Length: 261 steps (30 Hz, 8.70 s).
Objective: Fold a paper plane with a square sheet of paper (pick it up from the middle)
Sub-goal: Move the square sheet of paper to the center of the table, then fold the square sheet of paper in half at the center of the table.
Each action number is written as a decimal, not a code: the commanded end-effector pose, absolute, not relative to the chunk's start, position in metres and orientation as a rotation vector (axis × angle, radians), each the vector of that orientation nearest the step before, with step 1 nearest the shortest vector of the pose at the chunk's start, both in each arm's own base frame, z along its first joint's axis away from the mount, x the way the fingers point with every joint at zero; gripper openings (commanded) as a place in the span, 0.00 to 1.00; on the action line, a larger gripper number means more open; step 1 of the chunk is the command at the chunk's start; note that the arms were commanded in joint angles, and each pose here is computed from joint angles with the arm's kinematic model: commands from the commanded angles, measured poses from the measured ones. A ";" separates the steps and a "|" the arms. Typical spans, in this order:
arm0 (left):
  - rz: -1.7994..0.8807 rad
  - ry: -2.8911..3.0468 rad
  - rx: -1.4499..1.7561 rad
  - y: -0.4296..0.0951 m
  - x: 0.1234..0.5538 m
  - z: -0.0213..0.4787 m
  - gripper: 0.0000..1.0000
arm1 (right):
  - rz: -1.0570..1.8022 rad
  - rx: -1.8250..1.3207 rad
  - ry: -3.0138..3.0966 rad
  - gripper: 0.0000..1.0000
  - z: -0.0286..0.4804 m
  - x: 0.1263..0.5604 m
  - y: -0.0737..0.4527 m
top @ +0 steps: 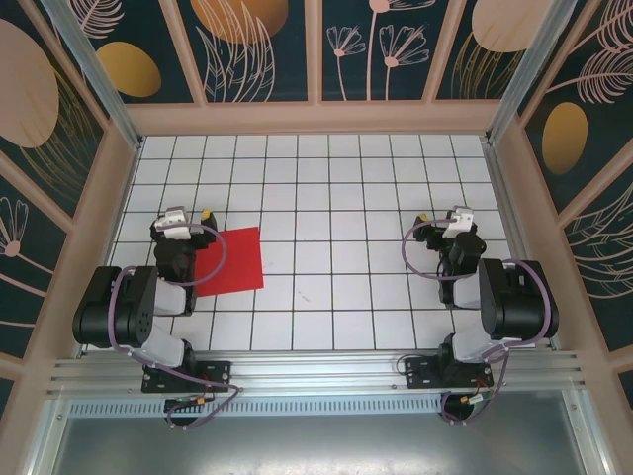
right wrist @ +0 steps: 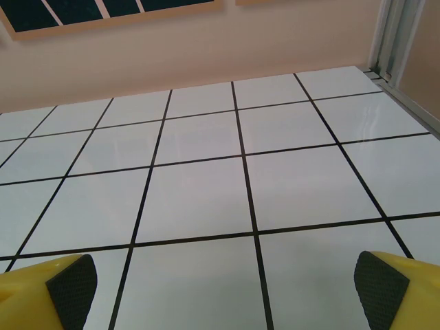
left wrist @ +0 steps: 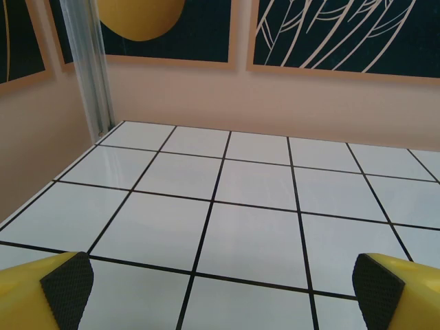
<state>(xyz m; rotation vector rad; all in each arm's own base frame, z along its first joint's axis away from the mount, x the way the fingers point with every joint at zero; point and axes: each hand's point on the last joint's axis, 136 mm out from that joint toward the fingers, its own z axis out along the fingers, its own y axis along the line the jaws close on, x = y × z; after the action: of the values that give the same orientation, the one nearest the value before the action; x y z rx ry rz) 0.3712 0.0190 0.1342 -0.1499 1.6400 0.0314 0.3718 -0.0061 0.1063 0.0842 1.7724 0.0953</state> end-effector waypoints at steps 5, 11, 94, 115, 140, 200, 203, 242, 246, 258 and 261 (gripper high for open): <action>0.021 1.617 -0.147 0.019 0.374 0.141 0.98 | 0.113 0.068 1.718 0.99 0.121 0.377 -0.004; 0.019 1.617 -0.147 0.019 0.375 0.141 0.99 | 0.115 0.067 1.717 0.99 0.121 0.377 -0.004; -0.795 2.661 -0.306 -0.231 0.313 0.035 0.88 | 0.509 0.215 2.537 0.99 0.071 0.350 0.192; -1.068 2.650 0.022 -0.403 0.314 0.042 0.84 | 0.626 0.406 2.524 0.99 0.072 0.328 0.137; -0.590 2.230 -0.608 -0.141 0.322 0.104 0.97 | 0.489 -0.357 2.775 0.80 0.052 0.341 0.316; -0.719 2.275 -0.501 -0.166 0.324 0.098 0.99 | 0.186 -0.241 2.950 0.86 0.014 0.309 0.280; -0.716 2.277 -0.503 -0.165 0.323 0.096 0.99 | 0.180 -0.211 2.929 0.87 0.027 0.313 0.280; -0.704 2.294 -0.468 -0.169 0.327 0.095 0.98 | 0.051 -0.102 3.044 0.90 -0.012 0.284 0.266; -0.707 2.292 -0.463 -0.170 0.327 0.098 0.98 | 0.072 -0.093 2.997 0.91 0.011 0.293 0.270; -0.707 2.296 -0.456 -0.170 0.326 0.096 0.99 | 0.023 -0.035 2.979 0.99 0.015 0.294 0.267; -0.708 2.295 -0.453 -0.171 0.327 0.097 0.98 | -0.055 -0.024 2.992 0.99 0.002 0.290 0.260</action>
<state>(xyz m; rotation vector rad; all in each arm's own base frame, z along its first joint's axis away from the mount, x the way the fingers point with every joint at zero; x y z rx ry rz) 0.3197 -0.1685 0.0856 -0.4798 2.3285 -0.6941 0.2990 0.2694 0.0161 -0.0482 2.9559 0.0646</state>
